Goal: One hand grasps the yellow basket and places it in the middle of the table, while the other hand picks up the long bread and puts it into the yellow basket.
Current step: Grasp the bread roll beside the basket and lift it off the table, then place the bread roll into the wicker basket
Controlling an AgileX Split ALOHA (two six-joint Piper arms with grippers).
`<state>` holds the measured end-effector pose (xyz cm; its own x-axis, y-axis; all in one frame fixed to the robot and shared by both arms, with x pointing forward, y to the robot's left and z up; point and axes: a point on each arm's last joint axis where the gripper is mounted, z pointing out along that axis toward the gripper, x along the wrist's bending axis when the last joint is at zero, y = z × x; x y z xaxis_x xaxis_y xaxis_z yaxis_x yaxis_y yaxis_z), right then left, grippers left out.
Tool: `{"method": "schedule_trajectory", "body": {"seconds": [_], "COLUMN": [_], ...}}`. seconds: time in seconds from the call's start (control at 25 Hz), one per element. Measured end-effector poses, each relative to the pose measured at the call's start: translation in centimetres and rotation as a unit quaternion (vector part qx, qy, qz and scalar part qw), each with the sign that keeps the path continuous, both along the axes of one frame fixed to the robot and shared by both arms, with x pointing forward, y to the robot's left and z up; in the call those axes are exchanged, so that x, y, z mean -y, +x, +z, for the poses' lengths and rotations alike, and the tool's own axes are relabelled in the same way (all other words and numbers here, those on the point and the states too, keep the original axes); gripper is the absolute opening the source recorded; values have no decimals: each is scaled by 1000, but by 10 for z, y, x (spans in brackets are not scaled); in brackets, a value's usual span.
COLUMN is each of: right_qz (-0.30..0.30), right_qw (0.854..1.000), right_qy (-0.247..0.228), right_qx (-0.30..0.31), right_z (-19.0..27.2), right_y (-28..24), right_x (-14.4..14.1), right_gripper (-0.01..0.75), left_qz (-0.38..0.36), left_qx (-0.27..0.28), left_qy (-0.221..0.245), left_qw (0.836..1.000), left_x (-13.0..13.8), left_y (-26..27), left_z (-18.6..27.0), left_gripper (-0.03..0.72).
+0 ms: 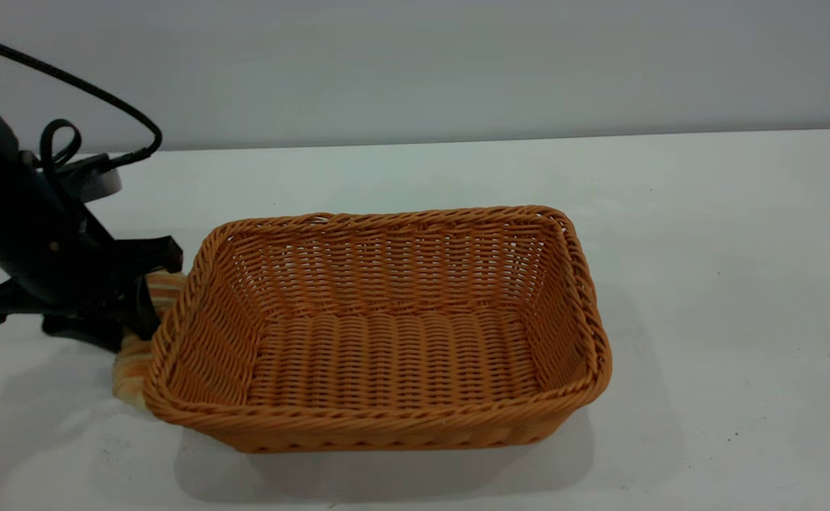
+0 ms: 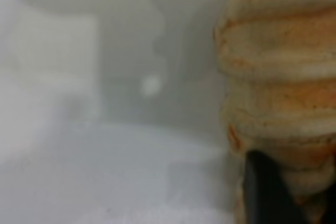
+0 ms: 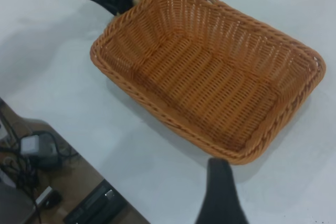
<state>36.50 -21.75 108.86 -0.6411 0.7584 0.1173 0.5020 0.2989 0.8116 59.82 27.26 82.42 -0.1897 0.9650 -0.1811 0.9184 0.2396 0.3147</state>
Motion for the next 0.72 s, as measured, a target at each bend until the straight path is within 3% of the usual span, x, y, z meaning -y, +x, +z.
{"method": "schedule_trajectory", "body": {"seconds": [0.12, 0.36, 0.72], "right_qz": [-1, 0, 3], "right_qw": [1000, 1000, 1000], "right_qy": [1, 0, 0], "right_qx": [-1, -5, -17], "right_z": [0, 0, -2], "right_y": [0, -1, -2], "right_x": [0, 0, 0], "right_gripper": [546, 546, 546], "left_qz": [-19, -38, -60], "left_qx": [2, 19, 112], "left_qy": [7, 14, -8], "left_qw": [1000, 999, 992], "left_x": [1, 1, 14], "left_y": [0, 2, -2], "left_z": [0, 13, 107], "left_gripper": [73, 63, 63]}}
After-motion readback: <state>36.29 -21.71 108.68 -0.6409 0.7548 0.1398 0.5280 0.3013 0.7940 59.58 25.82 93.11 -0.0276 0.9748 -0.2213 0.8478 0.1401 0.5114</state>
